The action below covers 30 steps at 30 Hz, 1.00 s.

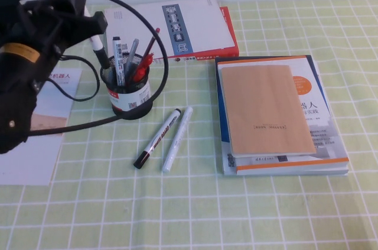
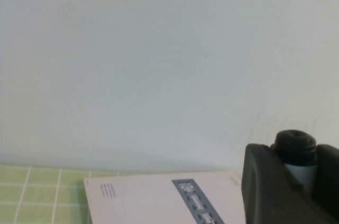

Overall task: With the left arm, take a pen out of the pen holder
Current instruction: Pick up the pen from the pen holder, then place the pen on the table

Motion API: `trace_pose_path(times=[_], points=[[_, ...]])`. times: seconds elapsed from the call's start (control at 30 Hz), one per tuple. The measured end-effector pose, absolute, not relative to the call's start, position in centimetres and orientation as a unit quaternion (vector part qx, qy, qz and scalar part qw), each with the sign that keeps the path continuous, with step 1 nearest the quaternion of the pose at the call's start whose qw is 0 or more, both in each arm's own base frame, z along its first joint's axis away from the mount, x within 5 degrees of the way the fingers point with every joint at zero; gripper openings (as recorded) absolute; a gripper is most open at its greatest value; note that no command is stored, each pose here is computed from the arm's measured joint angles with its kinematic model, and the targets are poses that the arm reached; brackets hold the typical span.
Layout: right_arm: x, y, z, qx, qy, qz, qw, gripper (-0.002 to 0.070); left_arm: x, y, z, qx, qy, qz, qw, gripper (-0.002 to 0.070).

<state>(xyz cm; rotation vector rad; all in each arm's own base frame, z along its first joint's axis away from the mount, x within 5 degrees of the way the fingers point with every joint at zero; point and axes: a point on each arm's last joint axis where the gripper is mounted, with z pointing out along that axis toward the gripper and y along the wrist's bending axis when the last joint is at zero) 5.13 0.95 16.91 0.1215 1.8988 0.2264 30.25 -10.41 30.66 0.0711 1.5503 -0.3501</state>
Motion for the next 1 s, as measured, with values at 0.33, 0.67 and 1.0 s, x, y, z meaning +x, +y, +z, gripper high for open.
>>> trace_pose_path(times=[0.33, 0.67, 1.0], points=[[5.1, 1.0, 16.9, 0.052, 0.811, 0.097, 0.574, -0.0013, 25.6, -9.5, 35.6, 0.098, 0.763, -0.144, 0.623, 0.0125], [5.1, 1.0, 16.9, 0.052, 0.811, 0.097, 0.574, -0.0013, 23.3, -9.6, 36.1, 0.174, 0.874, -0.124, 0.437, 0.0125], [5.1, 1.0, 16.9, 0.052, 0.811, 0.097, 0.574, -0.0013, 27.0, -9.3, 30.7, 0.160, 0.929, -0.086, 0.322, 0.0125]])
